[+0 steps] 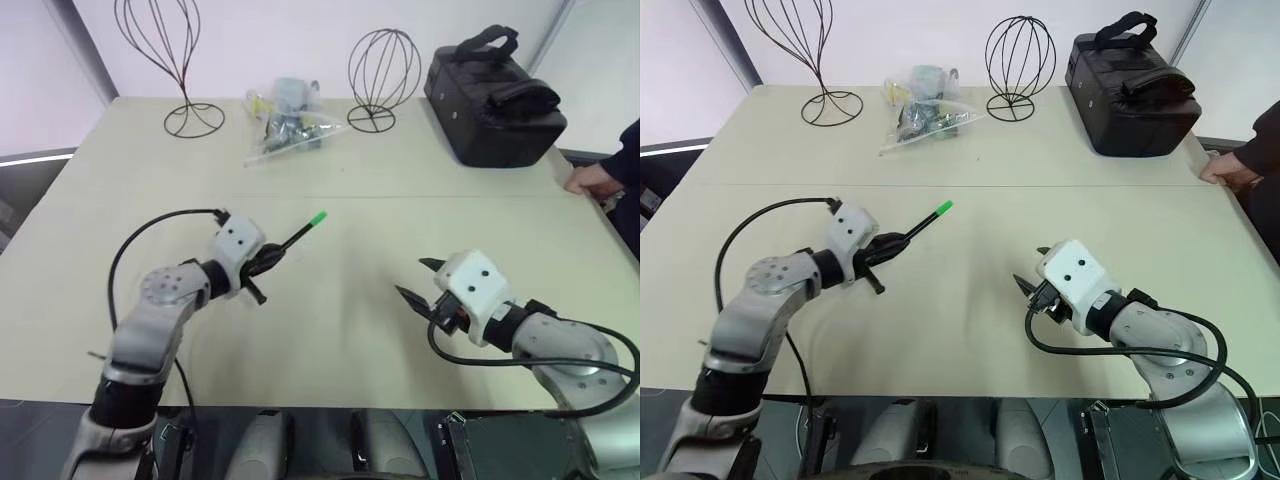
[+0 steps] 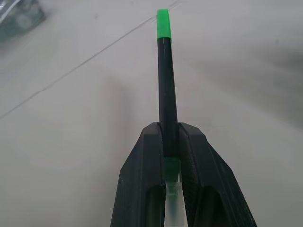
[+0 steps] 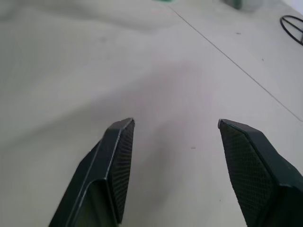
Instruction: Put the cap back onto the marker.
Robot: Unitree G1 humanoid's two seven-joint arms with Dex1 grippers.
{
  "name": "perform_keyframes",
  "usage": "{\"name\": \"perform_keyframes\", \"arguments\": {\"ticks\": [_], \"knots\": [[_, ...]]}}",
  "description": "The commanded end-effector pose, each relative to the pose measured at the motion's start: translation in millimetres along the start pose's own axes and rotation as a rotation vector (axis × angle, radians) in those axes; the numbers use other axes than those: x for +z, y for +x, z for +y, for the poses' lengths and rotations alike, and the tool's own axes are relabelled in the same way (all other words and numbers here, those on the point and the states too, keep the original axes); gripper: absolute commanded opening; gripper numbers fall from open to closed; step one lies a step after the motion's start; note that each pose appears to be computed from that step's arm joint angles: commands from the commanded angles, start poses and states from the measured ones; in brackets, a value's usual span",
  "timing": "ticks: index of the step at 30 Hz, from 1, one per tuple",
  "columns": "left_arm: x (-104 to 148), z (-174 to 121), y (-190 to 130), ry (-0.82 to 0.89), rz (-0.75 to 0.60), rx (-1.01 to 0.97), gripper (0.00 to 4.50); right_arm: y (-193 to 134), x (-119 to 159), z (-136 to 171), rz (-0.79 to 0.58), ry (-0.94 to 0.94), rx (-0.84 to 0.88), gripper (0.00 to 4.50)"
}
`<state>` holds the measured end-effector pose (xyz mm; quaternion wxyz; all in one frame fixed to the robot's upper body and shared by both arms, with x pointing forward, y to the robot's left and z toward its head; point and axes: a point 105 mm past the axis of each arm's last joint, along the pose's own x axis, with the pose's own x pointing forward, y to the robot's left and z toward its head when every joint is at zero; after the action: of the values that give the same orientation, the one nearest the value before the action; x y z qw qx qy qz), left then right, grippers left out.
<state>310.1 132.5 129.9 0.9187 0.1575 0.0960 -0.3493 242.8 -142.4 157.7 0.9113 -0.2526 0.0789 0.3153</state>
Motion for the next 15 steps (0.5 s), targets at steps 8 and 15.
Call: {"name": "perform_keyframes", "arguments": {"ticks": [8,15], "knots": [[-38.1,1.6,-35.7,-0.126,0.113,0.160,1.39,13.8,16.7,14.3,-0.058,-0.088,0.233,2.91],[-40.4,-5.4,-36.1,-0.150,0.097,0.126,4.46,17.2,18.3,12.7,-0.065,-0.115,0.278,2.91]]}}
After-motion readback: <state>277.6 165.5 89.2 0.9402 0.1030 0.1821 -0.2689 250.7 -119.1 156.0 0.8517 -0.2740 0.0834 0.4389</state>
